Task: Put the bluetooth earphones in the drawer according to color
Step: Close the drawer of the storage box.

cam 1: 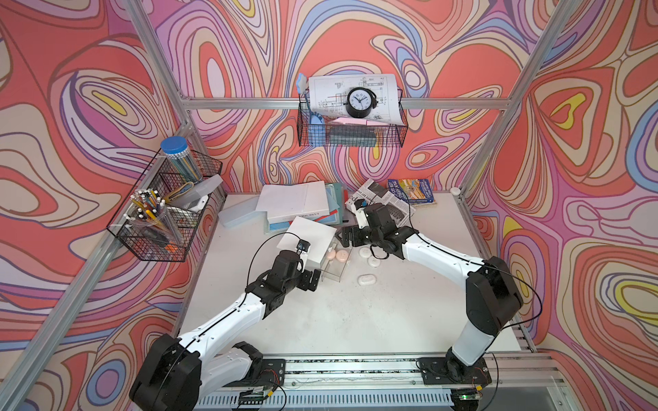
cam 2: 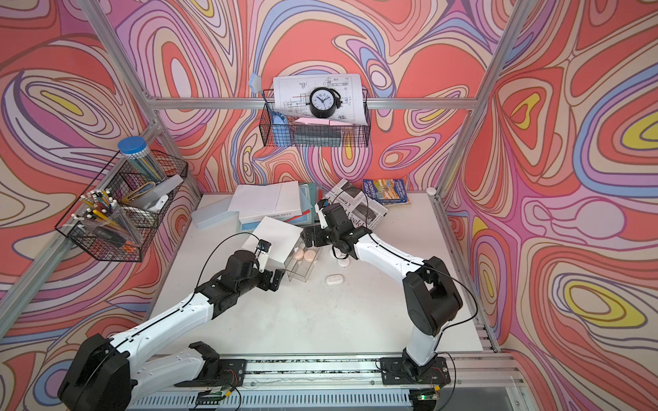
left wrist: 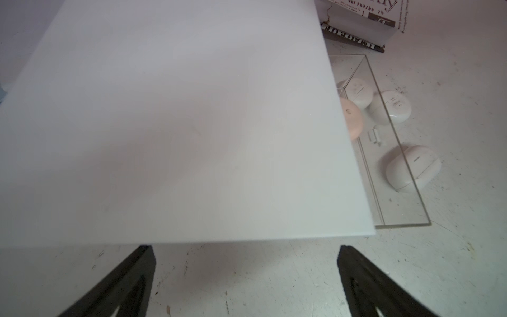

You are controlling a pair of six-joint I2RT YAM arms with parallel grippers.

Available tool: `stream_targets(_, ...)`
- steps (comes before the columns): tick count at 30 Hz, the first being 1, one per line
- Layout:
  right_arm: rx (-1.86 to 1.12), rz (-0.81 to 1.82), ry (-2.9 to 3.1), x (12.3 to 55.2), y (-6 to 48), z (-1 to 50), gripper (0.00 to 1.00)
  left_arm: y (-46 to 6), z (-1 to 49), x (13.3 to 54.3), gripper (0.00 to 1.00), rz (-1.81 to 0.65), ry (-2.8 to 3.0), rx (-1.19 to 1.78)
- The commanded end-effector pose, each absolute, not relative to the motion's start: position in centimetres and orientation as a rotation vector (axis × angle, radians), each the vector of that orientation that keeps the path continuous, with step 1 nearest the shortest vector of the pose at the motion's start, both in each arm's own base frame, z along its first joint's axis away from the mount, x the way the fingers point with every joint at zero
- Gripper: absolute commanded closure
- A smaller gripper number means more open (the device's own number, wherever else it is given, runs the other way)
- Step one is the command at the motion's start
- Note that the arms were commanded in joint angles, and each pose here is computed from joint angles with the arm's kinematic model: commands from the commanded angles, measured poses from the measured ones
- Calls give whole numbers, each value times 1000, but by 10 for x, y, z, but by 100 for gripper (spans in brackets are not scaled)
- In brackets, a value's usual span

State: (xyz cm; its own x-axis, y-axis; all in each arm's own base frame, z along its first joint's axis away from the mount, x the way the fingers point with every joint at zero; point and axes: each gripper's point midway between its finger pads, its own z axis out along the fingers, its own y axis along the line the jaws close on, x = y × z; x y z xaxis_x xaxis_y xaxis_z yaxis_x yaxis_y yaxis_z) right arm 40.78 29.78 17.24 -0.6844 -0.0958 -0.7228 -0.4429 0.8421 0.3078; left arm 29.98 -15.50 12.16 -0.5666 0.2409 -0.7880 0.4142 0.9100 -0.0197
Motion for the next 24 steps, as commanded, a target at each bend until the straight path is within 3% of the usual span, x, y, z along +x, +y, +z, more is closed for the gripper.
stream_targets(1,-364,601,2261,409,293,180,2,-164,138,308,1,-309,2102,491)
stream_targets(18,-347,629,2334,402,291,164,2,-167,145,317,1,-300,2079,520)
stream_targets(24,-302,624,2345,390,279,158,4,-184,177,304,3,-439,1998,584)
